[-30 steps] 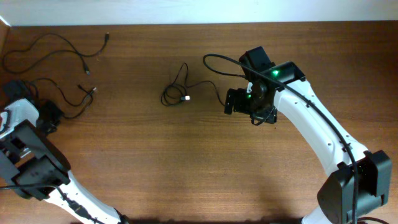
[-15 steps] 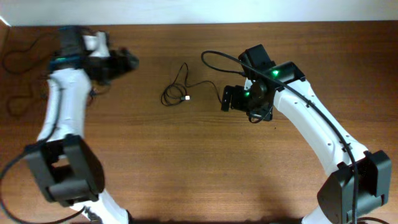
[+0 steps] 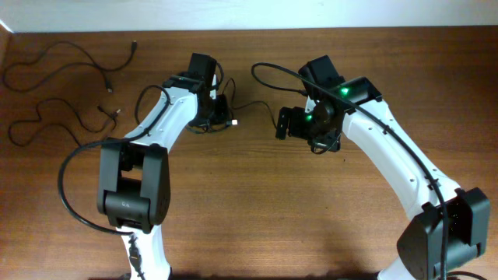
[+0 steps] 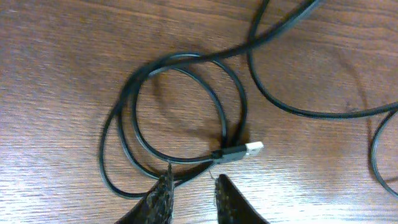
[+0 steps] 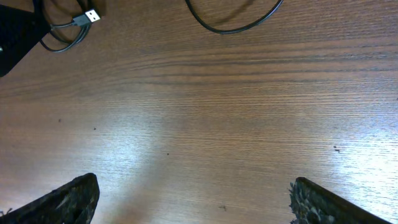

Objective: Untangle cables

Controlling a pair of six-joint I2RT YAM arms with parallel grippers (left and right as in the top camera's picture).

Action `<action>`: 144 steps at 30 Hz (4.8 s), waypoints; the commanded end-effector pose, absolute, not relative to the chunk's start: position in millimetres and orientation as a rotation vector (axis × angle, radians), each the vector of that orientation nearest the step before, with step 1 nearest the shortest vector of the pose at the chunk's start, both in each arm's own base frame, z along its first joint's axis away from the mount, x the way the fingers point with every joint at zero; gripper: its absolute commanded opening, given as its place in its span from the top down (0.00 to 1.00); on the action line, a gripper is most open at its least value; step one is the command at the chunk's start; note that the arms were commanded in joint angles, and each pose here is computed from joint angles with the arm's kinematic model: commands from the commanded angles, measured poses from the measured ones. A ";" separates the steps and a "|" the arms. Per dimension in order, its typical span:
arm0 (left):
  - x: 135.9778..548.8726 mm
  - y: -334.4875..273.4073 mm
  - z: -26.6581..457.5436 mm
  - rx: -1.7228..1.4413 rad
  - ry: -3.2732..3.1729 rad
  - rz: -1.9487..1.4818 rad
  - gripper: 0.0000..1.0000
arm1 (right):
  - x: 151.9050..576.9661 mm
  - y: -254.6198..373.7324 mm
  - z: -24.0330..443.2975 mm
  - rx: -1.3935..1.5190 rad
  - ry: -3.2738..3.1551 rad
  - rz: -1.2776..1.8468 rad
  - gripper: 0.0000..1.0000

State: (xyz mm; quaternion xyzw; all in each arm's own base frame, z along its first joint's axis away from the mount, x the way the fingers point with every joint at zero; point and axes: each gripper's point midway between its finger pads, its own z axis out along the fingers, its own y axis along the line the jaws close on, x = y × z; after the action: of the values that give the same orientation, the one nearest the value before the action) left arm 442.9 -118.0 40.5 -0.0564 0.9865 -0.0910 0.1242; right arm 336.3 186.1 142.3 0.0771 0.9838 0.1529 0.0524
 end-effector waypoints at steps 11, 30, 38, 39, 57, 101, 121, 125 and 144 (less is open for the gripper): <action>454.9 -100.0 12.8 -0.412 2.844 -0.141 0.70 | 331.4 187.4 138.7 0.220 3.013 0.465 0.02; 470.6 -169.3 175.2 0.068 2.545 -0.677 1.00 | 331.1 187.6 138.8 0.220 3.014 0.467 0.02; 417.3 -182.0 249.0 0.151 2.481 -0.789 1.00 | 328.8 217.4 150.8 0.167 3.001 0.738 0.02; 417.1 -178.6 244.3 0.137 2.500 -0.743 1.00 | 330.1 221.6 153.2 0.157 2.990 0.774 0.02; 343.1 -234.3 342.3 0.714 2.053 -1.527 1.00 | 384.5 134.0 145.2 0.362 2.849 0.447 0.02; 383.1 -189.4 406.6 0.288 2.014 -1.486 1.00 | 381.9 156.2 182.5 0.060 2.743 1.086 0.02; 290.9 -241.5 446.6 0.916 1.683 -1.202 1.00 | 365.4 170.7 197.0 0.371 2.793 1.363 0.02; 290.0 -241.2 443.9 0.912 1.700 -1.209 1.00 | 363.7 179.0 177.6 0.308 2.861 1.121 0.02; 289.9 -241.1 443.5 0.910 1.703 -1.209 1.00 | 337.1 222.1 139.2 0.240 3.035 0.922 0.05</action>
State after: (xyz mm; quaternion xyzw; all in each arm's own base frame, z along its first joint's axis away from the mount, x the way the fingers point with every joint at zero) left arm 291.5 -242.2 437.8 0.3549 0.6852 -0.4897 0.4059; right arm 343.0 225.3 156.9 0.0641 0.9481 0.3115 0.0067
